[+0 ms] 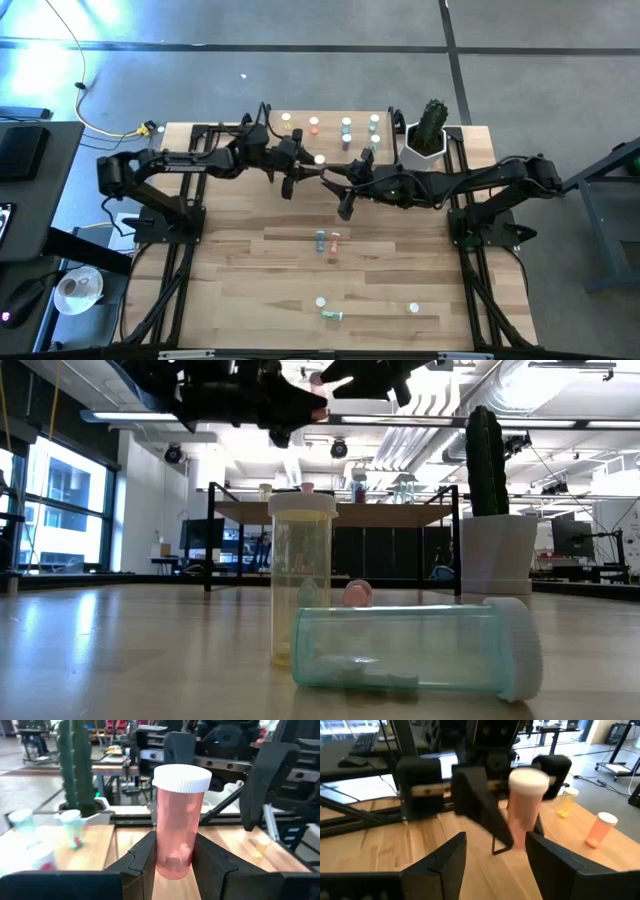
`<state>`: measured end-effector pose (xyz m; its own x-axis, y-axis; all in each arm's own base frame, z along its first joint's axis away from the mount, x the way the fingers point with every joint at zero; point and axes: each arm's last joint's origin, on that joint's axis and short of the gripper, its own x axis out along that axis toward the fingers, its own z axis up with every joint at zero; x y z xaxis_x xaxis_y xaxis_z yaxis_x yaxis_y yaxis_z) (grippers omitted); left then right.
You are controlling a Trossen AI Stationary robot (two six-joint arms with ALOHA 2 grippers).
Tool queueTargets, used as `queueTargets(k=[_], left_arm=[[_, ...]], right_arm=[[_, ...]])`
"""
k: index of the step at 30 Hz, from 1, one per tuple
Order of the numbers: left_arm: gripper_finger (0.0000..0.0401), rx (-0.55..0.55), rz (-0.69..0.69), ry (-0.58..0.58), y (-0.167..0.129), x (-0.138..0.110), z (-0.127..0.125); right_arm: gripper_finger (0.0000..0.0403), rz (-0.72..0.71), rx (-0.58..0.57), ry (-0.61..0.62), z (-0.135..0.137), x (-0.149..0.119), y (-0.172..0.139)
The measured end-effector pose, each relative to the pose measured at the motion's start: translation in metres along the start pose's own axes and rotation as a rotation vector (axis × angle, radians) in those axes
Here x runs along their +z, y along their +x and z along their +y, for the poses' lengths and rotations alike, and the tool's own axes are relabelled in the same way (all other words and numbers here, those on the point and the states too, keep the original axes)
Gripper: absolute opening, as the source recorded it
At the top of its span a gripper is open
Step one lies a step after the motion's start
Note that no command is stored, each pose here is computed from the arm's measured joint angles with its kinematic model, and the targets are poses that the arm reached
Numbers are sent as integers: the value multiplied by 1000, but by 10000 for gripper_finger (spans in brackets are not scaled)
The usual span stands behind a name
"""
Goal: Pick and place medicine bottles onto shelf by color
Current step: Put the left pink pill bottle on the shelf aligned with the other pink pill bottle
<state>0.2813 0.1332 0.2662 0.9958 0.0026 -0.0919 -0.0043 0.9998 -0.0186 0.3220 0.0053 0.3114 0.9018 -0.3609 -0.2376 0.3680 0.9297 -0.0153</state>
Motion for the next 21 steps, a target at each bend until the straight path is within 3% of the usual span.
queueTargets(k=[4,10,17,21], left_arm=[[97,43,26,33,-13,8,1],[97,195,107,120,-34,18,-5],[97,192,154,116,-49,23,-13],[97,177,144,97,-55,10,-17]], right_arm=[[195,6,-14,-4,-4,0,1],[195,-8,-46,1,-17,11,2],[195,-33,-3,-30,-38,54,0],[195,-38,25,-21,-51,73,-3]])
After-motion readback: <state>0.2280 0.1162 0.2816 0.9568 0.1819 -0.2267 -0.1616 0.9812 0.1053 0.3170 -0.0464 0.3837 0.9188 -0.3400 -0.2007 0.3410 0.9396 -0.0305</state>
